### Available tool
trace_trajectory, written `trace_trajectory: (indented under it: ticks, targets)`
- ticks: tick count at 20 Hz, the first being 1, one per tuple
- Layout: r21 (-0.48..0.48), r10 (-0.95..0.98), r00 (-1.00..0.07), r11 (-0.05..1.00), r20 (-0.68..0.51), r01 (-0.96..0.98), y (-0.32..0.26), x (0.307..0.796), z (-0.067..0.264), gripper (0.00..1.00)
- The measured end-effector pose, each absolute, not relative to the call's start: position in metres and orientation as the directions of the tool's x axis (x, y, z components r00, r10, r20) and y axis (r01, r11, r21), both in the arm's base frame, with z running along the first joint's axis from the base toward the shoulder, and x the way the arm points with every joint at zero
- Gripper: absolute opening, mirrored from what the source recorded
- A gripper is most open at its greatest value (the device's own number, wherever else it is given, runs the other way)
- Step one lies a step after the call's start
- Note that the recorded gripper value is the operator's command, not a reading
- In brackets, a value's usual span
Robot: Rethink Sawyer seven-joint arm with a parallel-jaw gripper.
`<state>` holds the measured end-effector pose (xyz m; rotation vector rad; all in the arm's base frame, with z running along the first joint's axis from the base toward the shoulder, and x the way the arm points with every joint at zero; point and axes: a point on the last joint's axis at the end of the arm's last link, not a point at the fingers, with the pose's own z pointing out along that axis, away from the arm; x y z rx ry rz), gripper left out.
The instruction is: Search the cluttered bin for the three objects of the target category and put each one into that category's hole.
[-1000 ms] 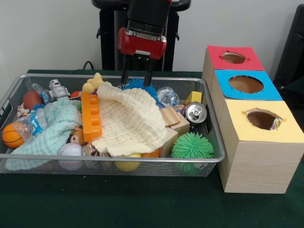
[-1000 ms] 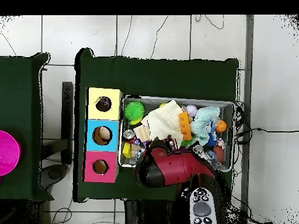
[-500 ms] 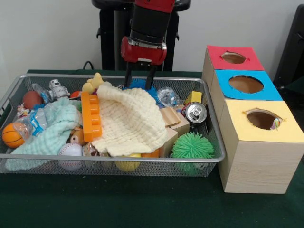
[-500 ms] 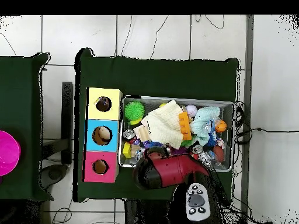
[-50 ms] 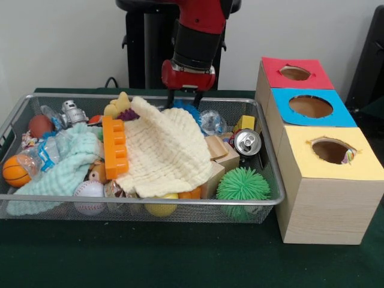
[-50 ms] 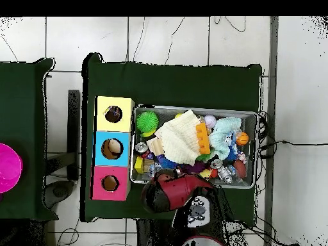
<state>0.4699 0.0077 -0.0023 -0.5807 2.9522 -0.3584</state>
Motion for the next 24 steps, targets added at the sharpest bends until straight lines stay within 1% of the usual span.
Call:
trace_trajectory:
  ticks: [6,11,16,18,24]
  targets:
    - [-0.298,-0.458,-0.880,0.864,-0.126,-0.406,0.012,0.460,-0.011,1.00]
    - [-0.321,-0.461,-0.870,0.862,-0.178,-0.391,0.002,0.466,-0.004,1.00]
    - [-0.335,-0.426,-0.875,0.879,-0.230,-0.339,-0.019,0.484,0.017,1.00]
    - [-0.336,-0.408,-0.871,0.889,-0.272,-0.312,-0.031,0.497,0.031,1.00]
    - [-0.324,-0.393,-0.845,0.903,-0.363,-0.281,-0.043,0.526,0.056,1.00]
